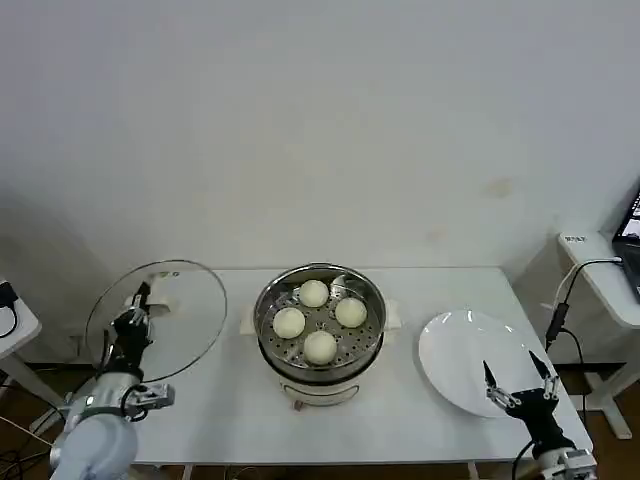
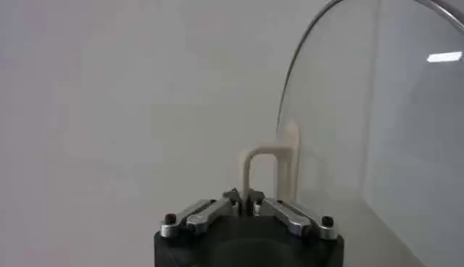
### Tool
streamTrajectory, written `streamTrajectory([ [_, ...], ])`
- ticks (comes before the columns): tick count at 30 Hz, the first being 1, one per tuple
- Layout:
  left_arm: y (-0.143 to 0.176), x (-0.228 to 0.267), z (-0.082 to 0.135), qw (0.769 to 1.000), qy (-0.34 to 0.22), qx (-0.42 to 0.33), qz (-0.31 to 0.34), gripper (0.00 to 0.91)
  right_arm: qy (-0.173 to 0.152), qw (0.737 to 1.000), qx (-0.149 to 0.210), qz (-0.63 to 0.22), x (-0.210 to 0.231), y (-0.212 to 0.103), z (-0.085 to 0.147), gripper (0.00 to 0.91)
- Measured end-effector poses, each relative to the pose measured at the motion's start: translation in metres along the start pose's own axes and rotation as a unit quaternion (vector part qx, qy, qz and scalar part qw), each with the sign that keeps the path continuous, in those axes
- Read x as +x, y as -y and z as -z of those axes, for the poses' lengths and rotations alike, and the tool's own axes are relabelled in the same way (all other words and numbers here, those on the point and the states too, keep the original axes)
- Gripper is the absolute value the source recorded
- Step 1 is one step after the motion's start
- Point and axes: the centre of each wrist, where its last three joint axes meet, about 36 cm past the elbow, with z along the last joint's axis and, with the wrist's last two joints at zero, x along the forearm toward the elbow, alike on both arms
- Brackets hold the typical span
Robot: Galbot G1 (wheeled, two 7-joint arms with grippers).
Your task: Take steamed baozi put them in steamer then cover it.
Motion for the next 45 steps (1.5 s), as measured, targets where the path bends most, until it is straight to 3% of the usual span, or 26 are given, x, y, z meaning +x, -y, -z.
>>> streamTrajectory([
  [14,-0.037,-0.032,0.112,0.999,0.014,0.031,-0.024,0.000,-0.024,1.000,0.006,-0.018,-0.001,-0.017,-0.004,0.907],
  [26,-0.040,-0.039,0.210,0.998,0.018,0.039,-0.049,0.000,-0.042,0.999,0.017,-0.019,0.003,-0.030,-0.008,0.907],
  [37,-0.035,-0.029,0.273,0.996,0.032,0.038,-0.070,0.000,-0.049,0.999,0.016,-0.012,0.004,-0.040,-0.011,0.907],
  [45,-0.027,-0.020,0.299,0.996,0.035,0.025,-0.077,0.000,-0.054,0.998,0.017,-0.009,0.004,-0.043,-0.015,0.907],
])
